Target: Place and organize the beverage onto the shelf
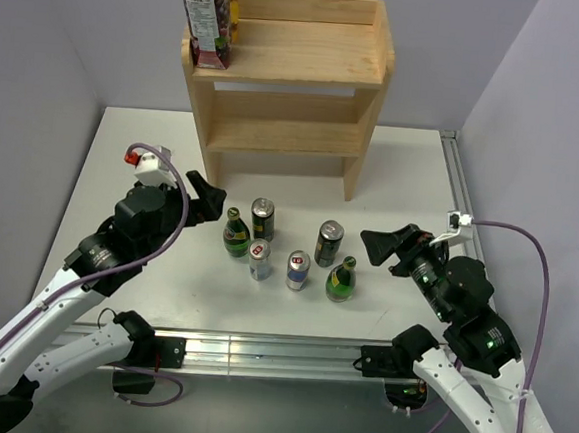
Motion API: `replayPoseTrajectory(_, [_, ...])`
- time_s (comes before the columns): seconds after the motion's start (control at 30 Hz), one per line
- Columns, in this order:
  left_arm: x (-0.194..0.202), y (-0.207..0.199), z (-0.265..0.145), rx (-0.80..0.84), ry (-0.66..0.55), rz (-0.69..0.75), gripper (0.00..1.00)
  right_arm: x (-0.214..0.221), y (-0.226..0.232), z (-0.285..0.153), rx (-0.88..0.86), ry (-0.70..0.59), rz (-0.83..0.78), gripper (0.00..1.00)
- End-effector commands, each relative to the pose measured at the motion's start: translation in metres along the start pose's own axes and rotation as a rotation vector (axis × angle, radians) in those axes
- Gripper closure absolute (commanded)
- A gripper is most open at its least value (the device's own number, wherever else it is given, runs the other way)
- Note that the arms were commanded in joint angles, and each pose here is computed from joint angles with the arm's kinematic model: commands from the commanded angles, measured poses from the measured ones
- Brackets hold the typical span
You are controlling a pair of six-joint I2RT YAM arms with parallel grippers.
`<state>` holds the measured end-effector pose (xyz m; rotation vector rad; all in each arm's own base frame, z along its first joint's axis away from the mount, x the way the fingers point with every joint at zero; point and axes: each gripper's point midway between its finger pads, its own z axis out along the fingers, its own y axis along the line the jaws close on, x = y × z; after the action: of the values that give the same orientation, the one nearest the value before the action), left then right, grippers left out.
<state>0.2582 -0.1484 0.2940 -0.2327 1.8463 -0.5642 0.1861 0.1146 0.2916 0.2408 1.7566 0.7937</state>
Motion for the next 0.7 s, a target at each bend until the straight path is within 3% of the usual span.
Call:
replayPoseTrajectory(0.0, [-0.001, 0.013, -0.011, -0.051, -0.003, 0.005, 0.01, 0.031, -0.036, -0.005, 0.163, 0.097, 0.052, 0.0])
replayPoseTrajectory(0.3, [0.002, 0.019, -0.017, -0.059, -0.01, -0.005, 0.04, 0.062, -0.095, -0.028, 0.498, 0.173, 0.154, 0.0])
replayPoseTrajectory(0.67, [0.001, 0.017, -0.02, -0.037, -0.028, -0.021, 0.05, 0.123, -0.081, -0.02, 0.392, 0.404, 0.181, 0.0])
